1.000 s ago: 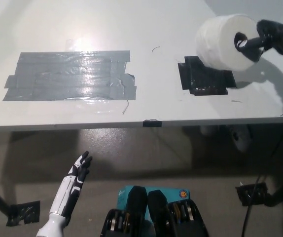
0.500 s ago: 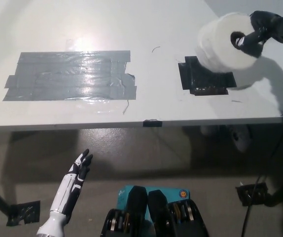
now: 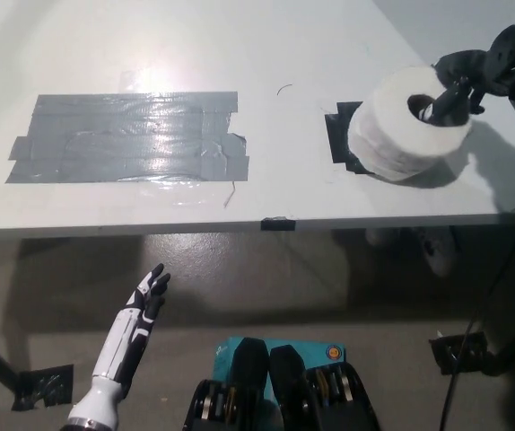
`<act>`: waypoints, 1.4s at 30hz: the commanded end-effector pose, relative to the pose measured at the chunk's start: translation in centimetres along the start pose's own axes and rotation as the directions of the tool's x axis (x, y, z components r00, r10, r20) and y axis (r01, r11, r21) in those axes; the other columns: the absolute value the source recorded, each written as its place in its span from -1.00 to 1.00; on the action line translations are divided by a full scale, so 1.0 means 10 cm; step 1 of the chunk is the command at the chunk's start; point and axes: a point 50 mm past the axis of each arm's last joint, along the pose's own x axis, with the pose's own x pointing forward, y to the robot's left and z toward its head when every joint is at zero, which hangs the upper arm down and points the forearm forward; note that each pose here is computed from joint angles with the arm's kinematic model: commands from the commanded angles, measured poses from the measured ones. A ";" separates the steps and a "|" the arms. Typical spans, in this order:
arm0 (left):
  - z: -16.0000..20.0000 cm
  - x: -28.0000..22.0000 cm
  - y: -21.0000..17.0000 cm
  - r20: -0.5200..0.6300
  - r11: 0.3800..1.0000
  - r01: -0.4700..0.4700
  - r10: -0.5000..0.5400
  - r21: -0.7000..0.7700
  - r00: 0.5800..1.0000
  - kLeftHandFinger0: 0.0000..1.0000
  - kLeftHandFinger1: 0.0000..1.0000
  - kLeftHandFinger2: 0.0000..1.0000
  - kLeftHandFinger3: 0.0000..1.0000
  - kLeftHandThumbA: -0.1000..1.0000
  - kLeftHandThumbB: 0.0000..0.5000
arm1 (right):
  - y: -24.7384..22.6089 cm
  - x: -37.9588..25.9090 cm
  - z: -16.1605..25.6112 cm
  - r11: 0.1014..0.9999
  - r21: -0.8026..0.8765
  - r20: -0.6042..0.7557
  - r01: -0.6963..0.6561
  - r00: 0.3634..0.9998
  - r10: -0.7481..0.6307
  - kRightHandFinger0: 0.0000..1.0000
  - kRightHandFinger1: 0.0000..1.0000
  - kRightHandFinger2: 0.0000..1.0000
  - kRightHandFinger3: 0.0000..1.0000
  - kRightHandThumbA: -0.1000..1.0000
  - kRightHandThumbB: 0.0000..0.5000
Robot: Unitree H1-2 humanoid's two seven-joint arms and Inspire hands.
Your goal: A person hands over a roll of toilet paper to the robot , and the robot inserts its right thumb into the hole in the centre to grab the roll, and then places it on the balck area on the desk.
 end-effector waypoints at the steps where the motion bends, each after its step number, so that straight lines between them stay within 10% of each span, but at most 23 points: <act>1: 0.09 0.05 0.04 0.050 1.000 0.005 -0.006 0.014 0.999 1.00 1.00 1.00 1.00 1.00 0.09 | -0.36 -0.23 0.22 0.994 -0.070 0.061 0.083 0.995 -0.079 -0.87 -0.15 0.33 0.27 -1.00 -0.08; 2: 0.09 0.05 0.04 0.050 1.000 0.007 -0.008 0.017 0.999 1.00 1.00 1.00 1.00 1.00 0.07 | -0.35 -0.22 0.20 0.995 -0.045 0.070 0.084 0.994 -0.081 -0.59 0.16 0.57 0.25 -0.91 0.05; 4: 0.10 0.06 0.04 0.052 1.000 0.010 -0.011 0.017 0.999 1.00 1.00 1.00 1.00 1.00 0.06 | -0.33 -0.20 0.19 0.996 0.025 0.093 0.082 0.992 -0.084 0.15 0.69 1.00 1.00 -0.67 0.22; 7: 0.09 0.06 0.03 0.055 1.000 0.012 -0.013 0.017 0.998 1.00 1.00 1.00 1.00 1.00 0.06 | -0.27 -0.17 0.21 0.996 0.042 0.110 0.081 0.990 -0.085 1.00 1.00 1.00 1.00 -0.34 0.25; 18: 0.09 0.05 0.03 0.053 1.000 0.015 -0.016 0.016 0.998 1.00 1.00 1.00 1.00 1.00 0.10 | -0.28 -0.15 0.20 0.977 0.071 0.104 0.201 0.973 -0.207 1.00 1.00 1.00 1.00 0.22 0.30; 32: 0.08 0.03 0.02 0.044 1.000 0.010 -0.011 0.014 0.999 1.00 1.00 1.00 1.00 1.00 0.15 | -0.40 -0.22 0.23 0.953 0.151 0.166 0.262 0.944 -0.286 1.00 1.00 1.00 1.00 0.40 0.58; 42: 0.10 0.10 0.03 0.062 1.000 0.005 -0.006 0.010 0.998 1.00 1.00 1.00 1.00 1.00 0.11 | -1.04 -0.79 0.34 0.820 0.361 0.340 0.444 0.756 -0.559 1.00 1.00 1.00 1.00 0.79 0.64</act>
